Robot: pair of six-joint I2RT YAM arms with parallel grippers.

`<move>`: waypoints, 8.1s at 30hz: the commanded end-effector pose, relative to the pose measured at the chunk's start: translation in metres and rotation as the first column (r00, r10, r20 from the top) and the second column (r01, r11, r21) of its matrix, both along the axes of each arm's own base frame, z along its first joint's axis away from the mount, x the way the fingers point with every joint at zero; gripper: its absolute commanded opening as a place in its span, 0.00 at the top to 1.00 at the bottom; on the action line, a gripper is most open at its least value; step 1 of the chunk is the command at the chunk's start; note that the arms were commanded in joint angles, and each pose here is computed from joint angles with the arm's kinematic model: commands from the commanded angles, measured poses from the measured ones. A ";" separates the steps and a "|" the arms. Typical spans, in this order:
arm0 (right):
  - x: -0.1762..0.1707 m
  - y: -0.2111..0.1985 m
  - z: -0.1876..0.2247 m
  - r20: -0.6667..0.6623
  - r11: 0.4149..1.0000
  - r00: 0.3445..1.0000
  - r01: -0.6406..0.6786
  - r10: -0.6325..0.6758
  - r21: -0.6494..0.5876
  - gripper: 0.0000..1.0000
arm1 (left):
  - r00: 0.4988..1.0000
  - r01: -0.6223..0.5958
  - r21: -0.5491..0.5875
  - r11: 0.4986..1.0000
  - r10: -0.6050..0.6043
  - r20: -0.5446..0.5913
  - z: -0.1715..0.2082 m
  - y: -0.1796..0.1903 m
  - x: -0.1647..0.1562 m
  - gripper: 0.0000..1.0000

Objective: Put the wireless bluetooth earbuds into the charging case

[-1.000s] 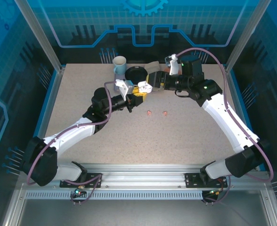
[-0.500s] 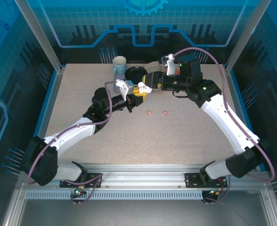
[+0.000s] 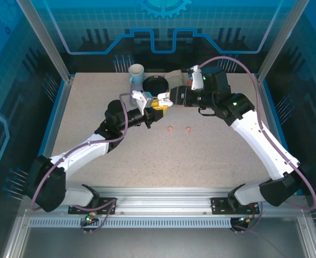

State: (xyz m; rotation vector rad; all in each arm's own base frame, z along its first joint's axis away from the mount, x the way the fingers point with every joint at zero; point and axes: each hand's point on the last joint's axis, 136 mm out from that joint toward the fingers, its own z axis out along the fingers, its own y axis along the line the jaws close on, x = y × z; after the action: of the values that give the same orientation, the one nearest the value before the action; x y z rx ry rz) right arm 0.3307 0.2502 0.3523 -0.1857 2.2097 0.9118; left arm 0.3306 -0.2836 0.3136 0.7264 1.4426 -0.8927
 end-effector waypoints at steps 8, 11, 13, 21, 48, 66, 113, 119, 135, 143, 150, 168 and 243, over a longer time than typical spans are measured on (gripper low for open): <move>-0.005 0.006 0.002 0.045 0.999 0.998 -0.039 0.039 0.000 0.49 | 1.000 0.007 -0.023 1.000 -0.006 0.029 0.010 -0.002 -0.001 1.00; -0.002 0.007 0.006 0.058 0.999 0.998 -0.036 0.036 0.009 0.51 | 1.000 0.008 -0.023 1.000 -0.007 0.027 0.010 -0.002 -0.002 1.00; 0.000 0.009 0.007 0.061 0.999 0.997 -0.038 0.038 0.012 0.53 | 1.000 0.008 -0.023 1.000 -0.008 0.029 0.010 -0.002 -0.002 1.00; 0.005 0.014 0.008 0.057 0.999 0.997 -0.047 0.045 0.020 0.55 | 1.000 0.005 -0.023 1.000 -0.005 0.031 0.010 -0.001 -0.001 1.00; 0.007 0.020 -0.001 0.036 0.997 0.997 -0.071 0.071 0.025 0.69 | 0.999 0.005 -0.026 1.000 -0.004 0.040 0.013 -0.001 -0.002 1.00; 0.003 -0.011 0.033 0.149 0.999 0.988 -0.027 0.032 -0.040 0.87 | 0.999 0.008 -0.019 1.000 -0.007 0.031 0.009 -0.001 -0.002 1.00; -0.044 -0.006 -0.035 0.230 0.700 0.820 -0.260 0.523 -0.665 0.97 | 0.966 0.257 0.174 0.951 -0.258 -0.020 -0.002 -0.012 -0.045 1.00; -0.036 -0.001 -0.037 0.244 0.701 0.822 -0.240 0.515 -0.672 0.97 | 0.966 0.258 0.163 0.952 -0.259 -0.015 0.001 -0.012 -0.045 1.00; -0.049 0.011 -0.044 0.231 0.650 0.781 -0.272 0.580 -0.710 0.97 | 0.969 0.243 0.158 0.957 -0.246 -0.001 0.004 -0.012 -0.042 1.00; -0.046 0.011 -0.037 0.261 0.659 0.785 -0.233 0.561 -0.716 0.82 | 0.970 0.238 0.151 0.959 -0.241 0.000 0.003 -0.012 -0.041 1.00; -0.040 0.013 -0.008 0.330 0.708 0.784 -0.189 0.526 -0.681 0.69 | 0.971 0.235 0.142 0.962 -0.238 0.002 0.001 -0.012 -0.040 1.00; 0.002 -0.020 0.056 0.389 0.936 0.907 -0.016 0.161 -0.351 0.36 | 0.992 0.107 0.056 0.993 -0.110 0.056 0.003 -0.003 -0.020 1.00; -0.001 -0.030 -0.022 0.085 0.975 0.990 -0.098 0.117 -0.200 0.32 | 0.995 0.045 -0.006 0.999 -0.045 0.084 0.019 -0.001 -0.005 1.00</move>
State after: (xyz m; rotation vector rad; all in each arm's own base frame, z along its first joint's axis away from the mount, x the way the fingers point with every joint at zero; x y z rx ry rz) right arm 0.3239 0.2333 0.3340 -0.4804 2.1994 0.7622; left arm 0.3241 -0.2865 0.3092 0.7901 1.4214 -0.9154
